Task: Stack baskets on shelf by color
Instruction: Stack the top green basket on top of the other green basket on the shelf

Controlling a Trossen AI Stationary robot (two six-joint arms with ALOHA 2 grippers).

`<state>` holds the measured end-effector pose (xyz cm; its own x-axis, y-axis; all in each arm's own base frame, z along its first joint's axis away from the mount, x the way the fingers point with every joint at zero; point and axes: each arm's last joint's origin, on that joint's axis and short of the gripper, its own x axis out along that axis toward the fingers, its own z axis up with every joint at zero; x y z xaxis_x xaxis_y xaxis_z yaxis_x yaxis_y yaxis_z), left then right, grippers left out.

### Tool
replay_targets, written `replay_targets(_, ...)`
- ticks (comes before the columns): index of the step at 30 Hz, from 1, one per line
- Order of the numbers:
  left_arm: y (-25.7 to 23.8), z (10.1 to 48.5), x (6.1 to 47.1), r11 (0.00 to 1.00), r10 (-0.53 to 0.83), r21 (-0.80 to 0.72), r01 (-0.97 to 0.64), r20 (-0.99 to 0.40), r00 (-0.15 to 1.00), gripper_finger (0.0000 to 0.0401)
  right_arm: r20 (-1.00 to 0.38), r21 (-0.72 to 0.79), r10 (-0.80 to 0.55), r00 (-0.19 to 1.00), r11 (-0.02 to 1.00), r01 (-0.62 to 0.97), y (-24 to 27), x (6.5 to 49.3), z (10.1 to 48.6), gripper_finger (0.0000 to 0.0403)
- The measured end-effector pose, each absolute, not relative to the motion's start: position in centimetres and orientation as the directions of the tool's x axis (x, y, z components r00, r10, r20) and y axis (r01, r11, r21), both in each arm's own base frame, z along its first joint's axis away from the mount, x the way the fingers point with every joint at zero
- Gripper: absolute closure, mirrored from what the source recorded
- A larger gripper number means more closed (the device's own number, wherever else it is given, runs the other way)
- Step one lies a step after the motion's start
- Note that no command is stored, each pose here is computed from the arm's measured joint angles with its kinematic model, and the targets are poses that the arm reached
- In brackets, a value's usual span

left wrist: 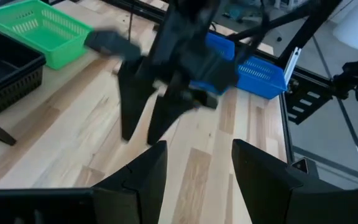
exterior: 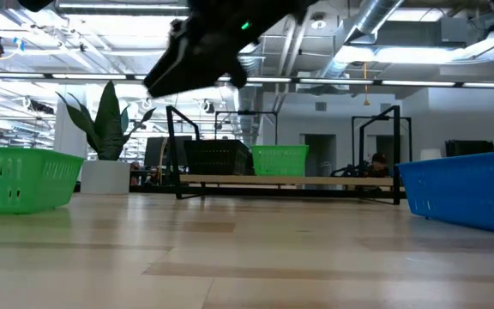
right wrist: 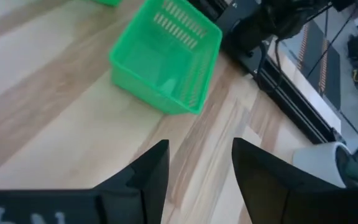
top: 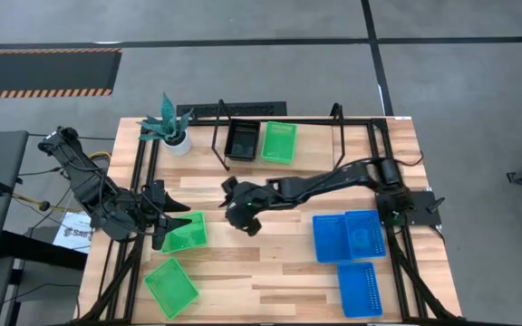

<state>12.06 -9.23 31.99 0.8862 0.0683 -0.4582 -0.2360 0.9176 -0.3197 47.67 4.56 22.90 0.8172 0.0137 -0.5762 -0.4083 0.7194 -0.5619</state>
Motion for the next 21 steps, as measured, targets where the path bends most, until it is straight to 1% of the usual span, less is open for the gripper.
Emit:
replay_targets(2, -9.2, 32.0, 12.0, 0.915, 0.069, -0.324, -0.239, -0.458, 0.886, 0.0232, -0.580, -0.576, 0.014, 0.815, 0.700, -0.422, 4.7, 49.0, 22.1, 0.0205)
replay_targets(8, -9.2, 32.0, 12.0, 0.907, 0.072, -0.339, -0.250, -0.460, 0.885, 0.0232, -0.613, -0.592, 0.071, 0.787, 0.618, -0.517, 5.5, 52.0, 20.3, 0.0208)
replay_targets(14, -9.2, 31.9, 12.0, 0.908, 0.074, -0.336, -0.252, -0.463, 0.883, 0.0232, -0.649, -0.609, 0.087, 0.756, 0.537, -0.584, 6.3, 53.5, 19.0, 0.0214)
replay_targets(21, -9.2, 31.9, 12.0, 0.906, 0.074, -0.338, -0.253, -0.463, 0.883, 0.0232, -0.640, -0.655, 0.101, 0.762, 0.447, -0.609, 7.0, 54.7, 17.7, 0.0216)
